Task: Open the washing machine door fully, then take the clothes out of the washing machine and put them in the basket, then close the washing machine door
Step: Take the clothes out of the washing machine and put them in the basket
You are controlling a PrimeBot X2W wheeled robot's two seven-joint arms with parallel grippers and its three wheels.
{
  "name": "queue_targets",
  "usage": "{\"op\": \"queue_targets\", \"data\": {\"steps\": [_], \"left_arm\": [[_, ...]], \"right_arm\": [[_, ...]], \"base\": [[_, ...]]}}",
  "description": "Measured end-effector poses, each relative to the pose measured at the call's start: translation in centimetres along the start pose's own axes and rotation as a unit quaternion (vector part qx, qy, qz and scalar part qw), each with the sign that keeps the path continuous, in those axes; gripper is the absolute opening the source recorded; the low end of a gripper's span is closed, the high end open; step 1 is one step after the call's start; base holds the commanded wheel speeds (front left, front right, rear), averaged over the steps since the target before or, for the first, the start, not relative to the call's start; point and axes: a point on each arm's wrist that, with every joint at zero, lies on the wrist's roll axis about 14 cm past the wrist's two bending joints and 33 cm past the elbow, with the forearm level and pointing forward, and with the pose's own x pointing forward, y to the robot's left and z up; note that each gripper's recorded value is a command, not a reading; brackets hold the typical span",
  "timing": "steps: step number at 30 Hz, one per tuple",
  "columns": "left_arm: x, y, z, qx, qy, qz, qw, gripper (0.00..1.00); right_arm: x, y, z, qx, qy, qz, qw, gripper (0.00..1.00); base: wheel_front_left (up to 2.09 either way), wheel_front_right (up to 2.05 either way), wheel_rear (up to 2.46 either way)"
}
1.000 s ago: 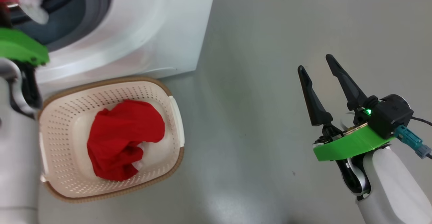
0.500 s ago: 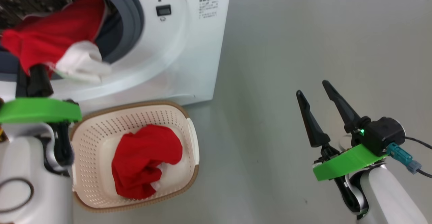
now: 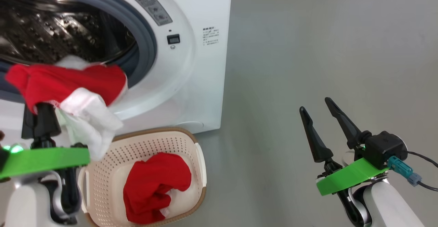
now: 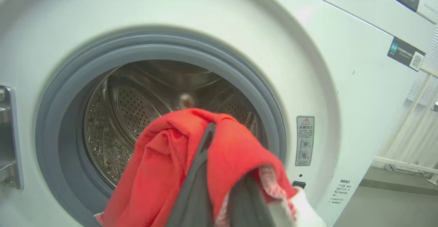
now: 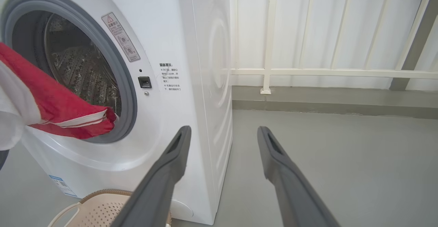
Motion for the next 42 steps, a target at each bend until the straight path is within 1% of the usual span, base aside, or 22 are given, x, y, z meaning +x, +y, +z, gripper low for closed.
{"op": "queue_targets", "data": {"steps": [4, 8, 13, 18, 22, 27, 36, 42], "left_arm": [[-1.2, -1.4, 1.3, 0.002, -0.008, -0.018, 1.0, 0.0], [-2.5, -2.9, 1.5, -0.003, -0.004, -0.033, 0.999, 0.0], [-3.8, -4.0, 0.5, -0.007, 0.02, -0.042, 0.999, 0.0], [-4.6, -4.6, -1.8, -0.02, 0.059, -0.045, 0.997, 0.0], [-5.3, -4.4, -4.9, -0.039, 0.108, -0.039, 0.993, 0.0], [-6.6, -3.6, -9.4, -0.063, 0.176, -0.015, 0.982, 0.0], [-7.3, -1.0, -16.5, -0.048, 0.26, 0.036, 0.964, 0.0], [-8.3, 0.6, -21.8, -0.034, 0.337, 0.065, 0.939, 0.0]], "right_arm": [[-0.3, 0.1, 0.9, -0.001, -0.012, -0.001, 1.0, 1.0], [-1.1, -0.1, 0.8, 0.002, -0.01, -0.008, 1.0, 1.0], [-1.4, -0.5, 0.5, 0.005, -0.008, -0.018, 1.0, 1.0], [-1.2, -0.6, 0.0, 0.008, -0.002, -0.021, 1.0, 1.0], [-1.1, -0.7, -0.6, 0.009, 0.007, -0.023, 1.0, 1.0], [-0.9, -1.0, -1.5, 0.009, 0.018, -0.026, 0.999, 1.0], [0.4, -1.5, -2.3, 0.005, 0.027, -0.027, 0.999, 1.0], [1.1, -1.9, -3.9, 0.006, 0.047, -0.028, 0.999, 1.0]], "base": [[0.0, 0.0, 0.0], [0.0, 0.0, 0.0], [0.0, 0.0, 0.0], [0.0, 0.0, 0.0], [0.0, 0.0, 0.0], [0.0, 0.0, 0.0], [0.0, 0.0, 0.0], [0.0, 0.0, 0.0]]}}
